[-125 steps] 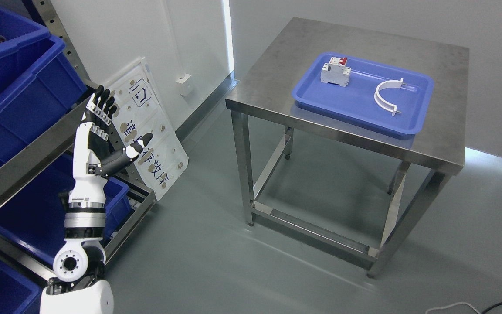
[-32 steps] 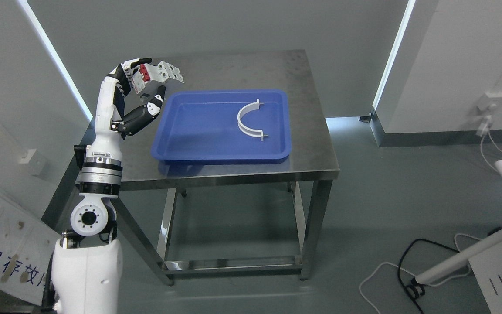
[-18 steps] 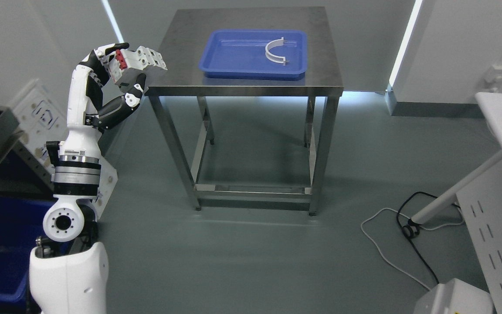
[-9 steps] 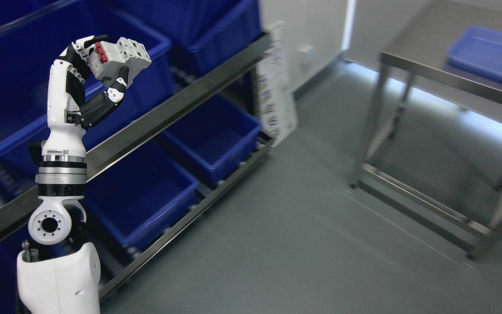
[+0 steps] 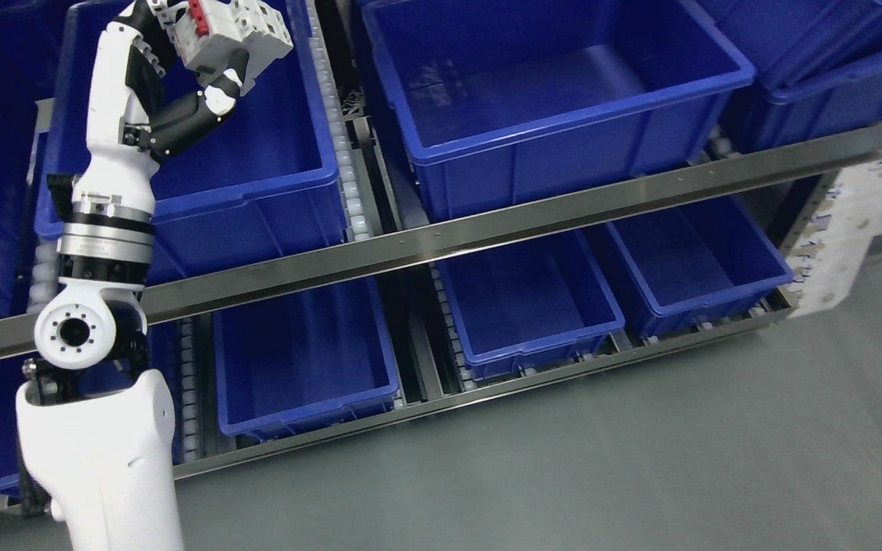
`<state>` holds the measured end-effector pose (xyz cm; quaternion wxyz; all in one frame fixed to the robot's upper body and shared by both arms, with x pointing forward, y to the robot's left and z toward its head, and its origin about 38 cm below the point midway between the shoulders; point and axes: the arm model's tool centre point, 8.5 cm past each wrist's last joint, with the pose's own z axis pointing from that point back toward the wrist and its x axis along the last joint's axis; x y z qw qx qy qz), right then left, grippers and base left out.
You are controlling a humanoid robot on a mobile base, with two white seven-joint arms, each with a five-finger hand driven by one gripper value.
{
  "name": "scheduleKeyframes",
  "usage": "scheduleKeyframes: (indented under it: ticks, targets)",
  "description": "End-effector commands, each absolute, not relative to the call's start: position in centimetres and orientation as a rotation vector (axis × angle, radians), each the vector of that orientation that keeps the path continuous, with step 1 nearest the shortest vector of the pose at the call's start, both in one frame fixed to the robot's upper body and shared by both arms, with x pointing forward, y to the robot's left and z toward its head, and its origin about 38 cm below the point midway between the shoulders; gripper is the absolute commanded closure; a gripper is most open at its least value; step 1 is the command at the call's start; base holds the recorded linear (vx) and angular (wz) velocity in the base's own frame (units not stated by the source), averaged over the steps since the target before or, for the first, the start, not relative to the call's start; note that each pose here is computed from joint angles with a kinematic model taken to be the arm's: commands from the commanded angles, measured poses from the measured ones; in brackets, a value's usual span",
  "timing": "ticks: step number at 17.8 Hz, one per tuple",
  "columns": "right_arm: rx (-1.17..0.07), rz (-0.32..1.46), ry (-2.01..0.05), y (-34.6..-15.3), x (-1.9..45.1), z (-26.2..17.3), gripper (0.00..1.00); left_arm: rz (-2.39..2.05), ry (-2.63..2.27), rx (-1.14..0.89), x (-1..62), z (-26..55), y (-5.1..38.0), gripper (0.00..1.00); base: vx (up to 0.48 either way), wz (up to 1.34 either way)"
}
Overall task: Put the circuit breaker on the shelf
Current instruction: 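Carry the breaker in the left hand while turning toward the blue bins, then lower the breaker into the upper blue bin with the left hand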
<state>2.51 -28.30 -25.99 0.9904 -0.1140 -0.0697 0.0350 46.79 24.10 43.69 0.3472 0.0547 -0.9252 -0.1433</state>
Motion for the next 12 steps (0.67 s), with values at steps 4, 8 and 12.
scheduleKeyframes:
  ticks: [4,8,12]
  targets:
    - [-0.247,0.094,-0.077,-29.3,1.9,-25.9,0.00,-0.735,-2.117,0.243,52.1,45.6,24.4,0.88,0.151,0.48]
    - [-0.247,0.094,-0.077,-29.3,1.9,-25.9,0.00,-0.901,-1.878,0.382,55.6,44.9,26.1,0.87,0.202,0.21]
    - [-0.247,0.094,-0.077,-29.3,1.9,-25.9,0.00,-0.921,-1.605,0.494,58.9,41.2,31.0,0.87,0.239,-0.01]
